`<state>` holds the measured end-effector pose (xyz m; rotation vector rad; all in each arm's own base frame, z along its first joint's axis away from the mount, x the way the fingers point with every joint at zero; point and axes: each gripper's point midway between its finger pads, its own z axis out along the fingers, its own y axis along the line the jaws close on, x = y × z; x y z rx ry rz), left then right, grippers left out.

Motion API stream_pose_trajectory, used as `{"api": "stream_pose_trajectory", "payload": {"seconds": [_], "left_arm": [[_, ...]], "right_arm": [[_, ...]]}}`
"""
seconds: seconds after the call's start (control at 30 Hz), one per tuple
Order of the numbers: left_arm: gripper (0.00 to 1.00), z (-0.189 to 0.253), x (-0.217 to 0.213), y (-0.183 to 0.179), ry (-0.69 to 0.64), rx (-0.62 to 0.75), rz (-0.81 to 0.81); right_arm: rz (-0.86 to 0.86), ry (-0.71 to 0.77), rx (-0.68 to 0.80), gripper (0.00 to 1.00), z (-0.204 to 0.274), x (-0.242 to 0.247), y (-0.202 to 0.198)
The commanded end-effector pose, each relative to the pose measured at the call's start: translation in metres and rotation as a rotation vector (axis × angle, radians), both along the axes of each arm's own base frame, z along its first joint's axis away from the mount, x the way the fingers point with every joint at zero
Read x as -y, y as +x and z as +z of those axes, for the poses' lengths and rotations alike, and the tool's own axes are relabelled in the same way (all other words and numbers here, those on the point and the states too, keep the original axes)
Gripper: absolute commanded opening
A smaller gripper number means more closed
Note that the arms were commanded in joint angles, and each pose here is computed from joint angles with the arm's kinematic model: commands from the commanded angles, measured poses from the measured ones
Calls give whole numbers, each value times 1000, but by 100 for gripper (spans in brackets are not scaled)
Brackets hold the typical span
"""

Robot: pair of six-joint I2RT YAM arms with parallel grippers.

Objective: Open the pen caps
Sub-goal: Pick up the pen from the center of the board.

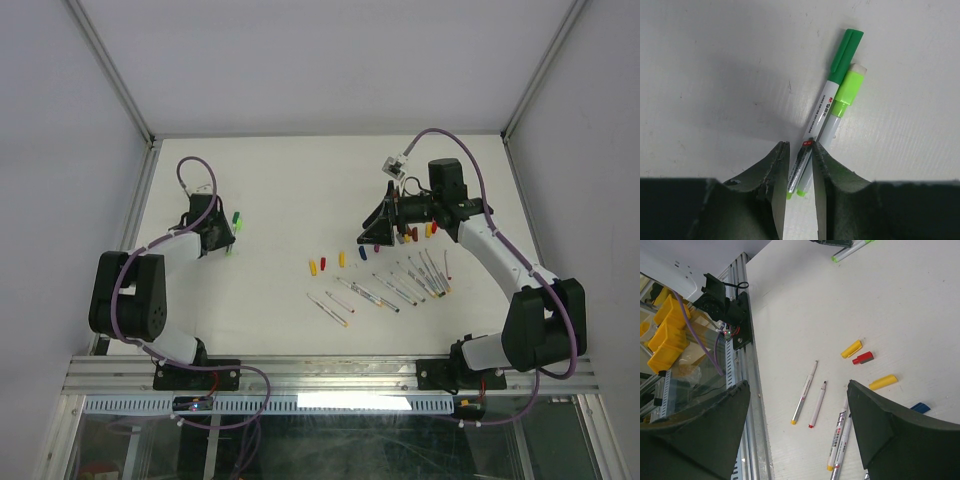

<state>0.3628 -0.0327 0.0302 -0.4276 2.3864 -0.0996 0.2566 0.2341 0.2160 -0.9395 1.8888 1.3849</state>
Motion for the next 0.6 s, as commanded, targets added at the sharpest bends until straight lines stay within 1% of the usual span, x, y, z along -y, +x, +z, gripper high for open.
{"api": "stream_pose_trajectory", "payload": {"seconds": [0.0,0.13,0.27,0.37,0.47,0.57], "left_arm": [[23,17,-4,18,14,55,4],[19,16,-8,16,25,43,29],[18,16,-16,13,51,35,69],[21,18,-11,15,30,41,49],[27,17,-8,16,21,38,33],[28,11,-6,16,18,19,22]], "right_arm": [[19,27,47,81,9,-1,3],[20,28,49,81,10,-1,2],[20,28,49,81,10,-1,2],[20,29,46,81,9,-1,3],[20,29,47,81,9,-1,3],[21,29,47,81,10,-1,2]]}}
